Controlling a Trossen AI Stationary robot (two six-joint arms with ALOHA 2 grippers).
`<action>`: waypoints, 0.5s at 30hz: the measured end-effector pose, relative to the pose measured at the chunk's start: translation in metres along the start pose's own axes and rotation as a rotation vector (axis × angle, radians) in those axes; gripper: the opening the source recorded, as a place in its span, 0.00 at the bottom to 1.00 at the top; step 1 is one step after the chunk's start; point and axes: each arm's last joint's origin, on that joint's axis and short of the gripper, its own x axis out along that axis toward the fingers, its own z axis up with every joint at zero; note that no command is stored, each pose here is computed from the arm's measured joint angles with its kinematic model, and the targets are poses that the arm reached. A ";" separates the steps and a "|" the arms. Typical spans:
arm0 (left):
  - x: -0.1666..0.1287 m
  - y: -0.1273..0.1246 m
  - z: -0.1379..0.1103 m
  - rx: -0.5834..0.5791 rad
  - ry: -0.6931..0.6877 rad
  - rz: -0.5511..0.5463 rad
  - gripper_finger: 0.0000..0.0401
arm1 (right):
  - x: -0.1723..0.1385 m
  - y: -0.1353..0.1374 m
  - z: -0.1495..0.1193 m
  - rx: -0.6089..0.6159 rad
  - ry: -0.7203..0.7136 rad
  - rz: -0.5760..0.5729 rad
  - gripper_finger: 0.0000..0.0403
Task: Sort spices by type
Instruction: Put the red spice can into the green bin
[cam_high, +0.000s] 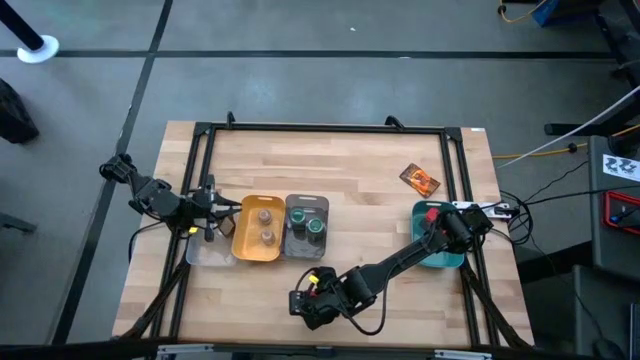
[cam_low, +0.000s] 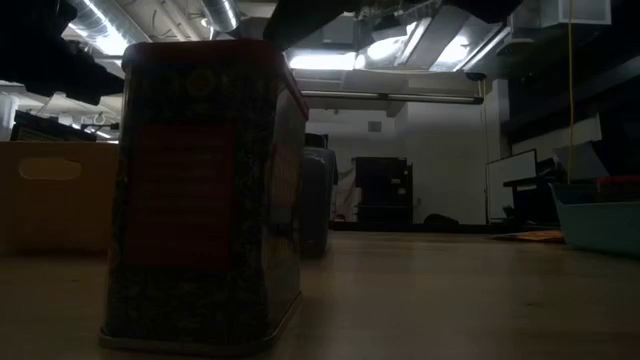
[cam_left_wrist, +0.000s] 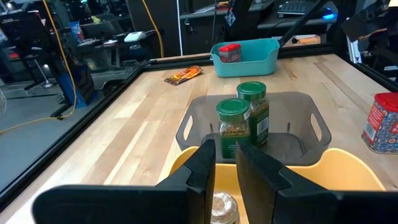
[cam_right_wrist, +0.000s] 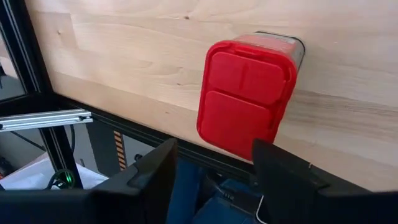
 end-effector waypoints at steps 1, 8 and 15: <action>0.000 0.000 0.000 0.000 0.000 0.000 0.14 | 0.000 0.000 0.000 0.000 0.000 0.000 0.52; 0.000 0.000 0.000 0.001 0.001 0.000 0.14 | 0.000 0.000 0.000 0.001 0.001 -0.002 0.52; 0.000 0.000 0.000 0.001 0.001 0.000 0.14 | 0.000 0.000 0.002 0.008 0.047 -0.034 0.55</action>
